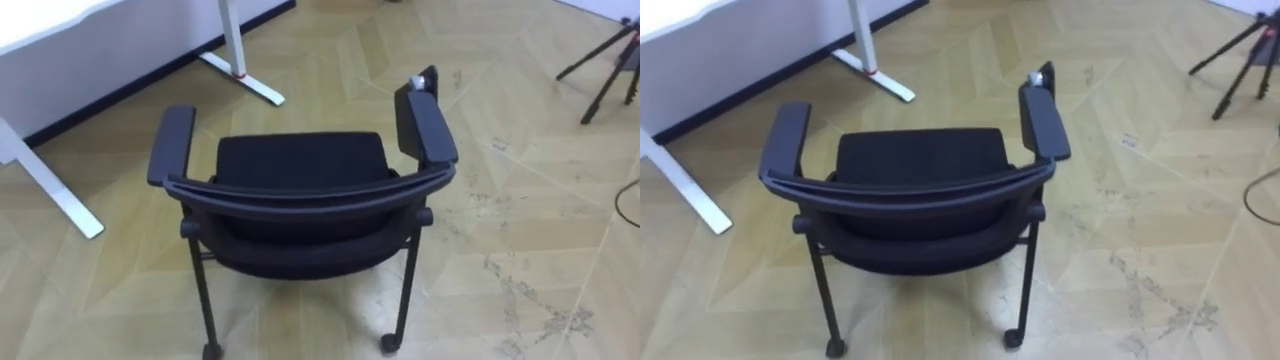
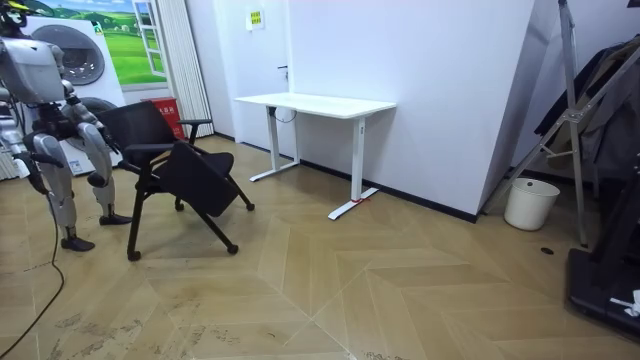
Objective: Push chair
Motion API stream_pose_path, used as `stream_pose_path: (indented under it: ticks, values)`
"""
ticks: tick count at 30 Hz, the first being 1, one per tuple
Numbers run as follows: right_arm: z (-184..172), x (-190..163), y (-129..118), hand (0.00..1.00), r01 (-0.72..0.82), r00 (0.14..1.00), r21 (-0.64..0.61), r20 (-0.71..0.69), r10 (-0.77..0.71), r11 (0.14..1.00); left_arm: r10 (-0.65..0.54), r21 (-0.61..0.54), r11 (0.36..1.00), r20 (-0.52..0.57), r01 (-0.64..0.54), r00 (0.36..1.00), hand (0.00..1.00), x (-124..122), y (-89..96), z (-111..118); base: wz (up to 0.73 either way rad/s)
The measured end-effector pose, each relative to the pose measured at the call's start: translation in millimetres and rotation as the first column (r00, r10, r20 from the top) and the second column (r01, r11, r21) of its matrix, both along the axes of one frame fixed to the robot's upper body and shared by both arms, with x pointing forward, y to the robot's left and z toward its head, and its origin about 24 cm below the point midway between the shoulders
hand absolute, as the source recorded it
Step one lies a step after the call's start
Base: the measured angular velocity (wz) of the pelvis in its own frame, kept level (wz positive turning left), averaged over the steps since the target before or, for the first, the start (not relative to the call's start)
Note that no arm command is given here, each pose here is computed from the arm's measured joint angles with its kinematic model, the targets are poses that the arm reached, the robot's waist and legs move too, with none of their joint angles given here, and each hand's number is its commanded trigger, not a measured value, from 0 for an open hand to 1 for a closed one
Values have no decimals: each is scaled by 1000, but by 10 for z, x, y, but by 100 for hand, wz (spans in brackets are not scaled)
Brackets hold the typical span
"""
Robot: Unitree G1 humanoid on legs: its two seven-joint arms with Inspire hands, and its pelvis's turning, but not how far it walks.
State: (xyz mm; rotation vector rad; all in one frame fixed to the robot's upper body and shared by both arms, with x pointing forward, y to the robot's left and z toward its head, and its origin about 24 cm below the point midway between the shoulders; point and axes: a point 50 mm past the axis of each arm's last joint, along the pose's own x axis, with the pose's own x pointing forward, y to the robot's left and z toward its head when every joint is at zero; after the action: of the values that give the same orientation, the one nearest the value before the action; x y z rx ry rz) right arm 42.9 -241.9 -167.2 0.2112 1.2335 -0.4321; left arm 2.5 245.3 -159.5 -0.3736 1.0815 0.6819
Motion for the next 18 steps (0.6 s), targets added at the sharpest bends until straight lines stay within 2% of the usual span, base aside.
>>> stream_pose_path:
  ticks: [2, 3, 5, 6, 8, 9, 11, 12, 14, 16, 18]
  values:
    - [8, -36, -54, 0, 22, 1000, -11, -12, -23, 1000, 168, -19, 986, 23, -168, 985, 0, -91, 46, 10, 8]
    - [9, -45, -62, 0, 34, 999, -12, -11, -34, 999, 212, -21, 977, 27, -211, 977, 0, -121, 68, 15, 13]
    - [12, -51, -79, 0, 75, 997, -10, -10, -75, 997, 429, -40, 903, 58, -427, 901, 0, -255, 160, 42, 21]
    - [13, -52, -85, 0, 88, 996, -10, -8, -88, 996, 473, -43, 881, 68, -471, 878, 0, -277, 184, 50, 13]
    - [19, -57, -114, 0, 120, 993, -17, -9, -121, 993, 627, -65, 779, 135, -624, 768, 0, -308, 295, 98, 10]
    - [21, -51, -121, 0, 118, 993, -20, -9, -118, 993, 658, -72, 752, 155, -656, 737, 0, -296, 328, 114, 16]
    - [37, -20, -164, 0, 117, 993, -37, 1, -117, 992, 750, -89, 651, 235, -754, 619, 0, -218, 482, 199, 18]
    - [42, -11, -176, 0, 115, 993, -42, 4, -115, 992, 763, -95, 630, 256, -771, 593, 0, -183, 525, 226, 12]
    - [71, 23, -246, 0, 91, 996, -66, 14, -90, 994, 807, -120, 551, 330, -826, 490, 0, -50, 691, 331, 0]
    - [98, 51, -313, 0, 79, 997, -91, 25, -77, 993, 828, -133, 493, 374, -860, 417, 0, 36, 831, 425, 0]
    - [110, 33, -344, 0, 84, 996, -112, 25, -82, 990, 821, -131, 469, 429, -873, 376, 0, 192, 1003, 571, 0]
